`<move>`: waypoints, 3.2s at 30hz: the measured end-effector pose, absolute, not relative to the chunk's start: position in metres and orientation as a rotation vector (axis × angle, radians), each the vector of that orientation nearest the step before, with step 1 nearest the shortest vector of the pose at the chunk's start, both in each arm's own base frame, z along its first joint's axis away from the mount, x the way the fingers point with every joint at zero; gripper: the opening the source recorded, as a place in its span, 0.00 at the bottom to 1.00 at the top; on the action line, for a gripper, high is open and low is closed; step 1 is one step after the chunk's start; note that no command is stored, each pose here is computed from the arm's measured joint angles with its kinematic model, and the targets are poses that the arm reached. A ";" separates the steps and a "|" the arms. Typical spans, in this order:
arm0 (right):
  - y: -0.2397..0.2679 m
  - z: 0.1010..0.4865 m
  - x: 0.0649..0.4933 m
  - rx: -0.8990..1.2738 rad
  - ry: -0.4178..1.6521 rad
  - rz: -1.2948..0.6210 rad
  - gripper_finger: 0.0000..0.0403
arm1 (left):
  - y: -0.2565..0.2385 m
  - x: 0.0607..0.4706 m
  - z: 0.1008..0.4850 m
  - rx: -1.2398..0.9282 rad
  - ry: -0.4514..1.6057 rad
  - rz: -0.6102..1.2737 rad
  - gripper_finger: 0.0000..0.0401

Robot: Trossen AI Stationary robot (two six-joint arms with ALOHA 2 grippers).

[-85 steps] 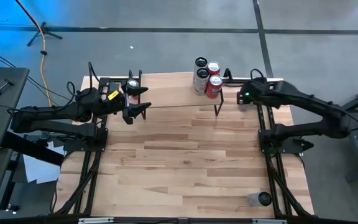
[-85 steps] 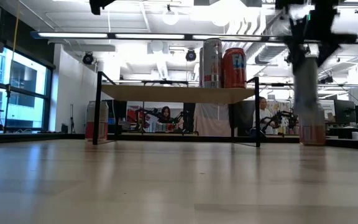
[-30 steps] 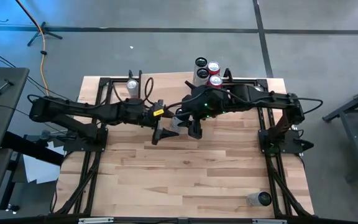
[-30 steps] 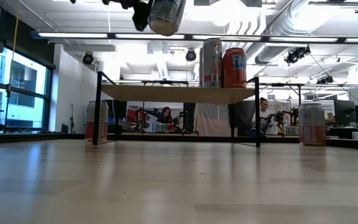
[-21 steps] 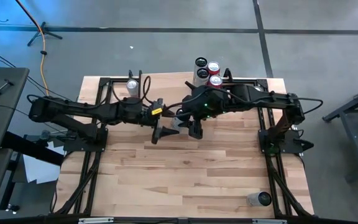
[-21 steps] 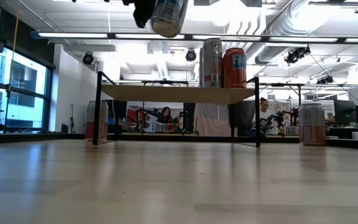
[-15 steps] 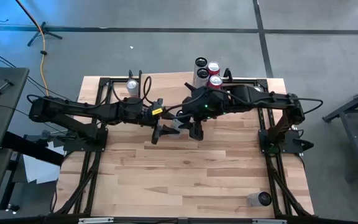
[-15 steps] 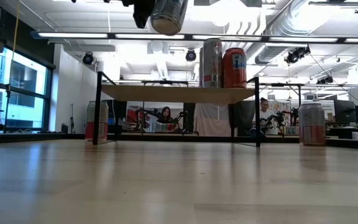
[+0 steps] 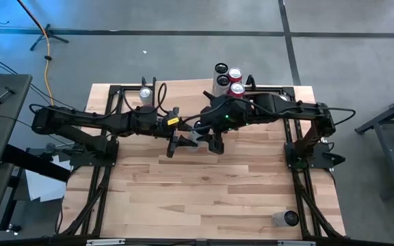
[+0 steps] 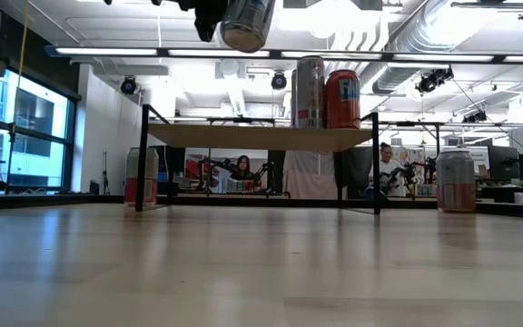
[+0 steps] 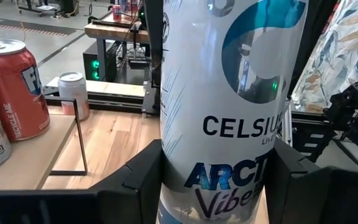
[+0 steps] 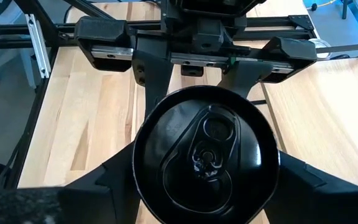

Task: Place canned beverage on shelf
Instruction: Put the top black blue soda can on the shelf

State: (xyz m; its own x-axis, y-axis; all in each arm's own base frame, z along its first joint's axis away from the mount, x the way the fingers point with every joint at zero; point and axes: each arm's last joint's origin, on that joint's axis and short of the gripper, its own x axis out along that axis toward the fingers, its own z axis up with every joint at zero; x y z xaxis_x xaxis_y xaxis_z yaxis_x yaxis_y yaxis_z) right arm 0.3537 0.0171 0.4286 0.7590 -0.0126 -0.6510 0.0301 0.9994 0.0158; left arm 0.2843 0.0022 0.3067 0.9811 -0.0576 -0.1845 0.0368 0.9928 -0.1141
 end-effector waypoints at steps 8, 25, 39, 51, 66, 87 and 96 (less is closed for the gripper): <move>0.014 0.436 0.351 0.016 0.665 -0.098 0.96 | 0.022 0.270 0.310 -0.084 0.236 0.033 0.38; -0.011 0.466 0.278 0.044 0.706 -0.476 0.94 | 0.050 0.193 0.353 0.016 0.163 0.626 0.38; 0.003 0.445 0.255 -0.033 0.828 -0.672 0.94 | 0.064 0.264 0.320 -0.005 0.128 0.608 0.39; 0.020 0.382 0.206 0.204 0.692 -0.724 0.94 | 0.083 0.280 0.283 -0.094 -0.095 0.614 0.40; 0.018 0.369 0.219 0.216 0.547 -0.729 0.94 | 0.101 0.266 0.239 -0.123 -0.050 0.764 0.40; 0.018 0.370 0.221 0.225 0.532 -0.725 0.94 | 0.103 0.274 0.222 -0.119 0.012 0.768 0.55; 0.018 0.370 0.221 0.232 0.530 -0.727 0.94 | 0.103 0.274 0.221 -0.118 0.016 0.769 0.56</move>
State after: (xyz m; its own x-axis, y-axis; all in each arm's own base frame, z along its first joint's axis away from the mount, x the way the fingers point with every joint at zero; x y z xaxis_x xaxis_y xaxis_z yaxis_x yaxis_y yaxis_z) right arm 0.2206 0.0183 0.3696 0.6238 -0.5695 -0.5352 0.6839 0.7293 0.0210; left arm 0.2743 0.1035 0.2215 0.7190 0.6927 -0.0572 -0.6944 0.7124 -0.1009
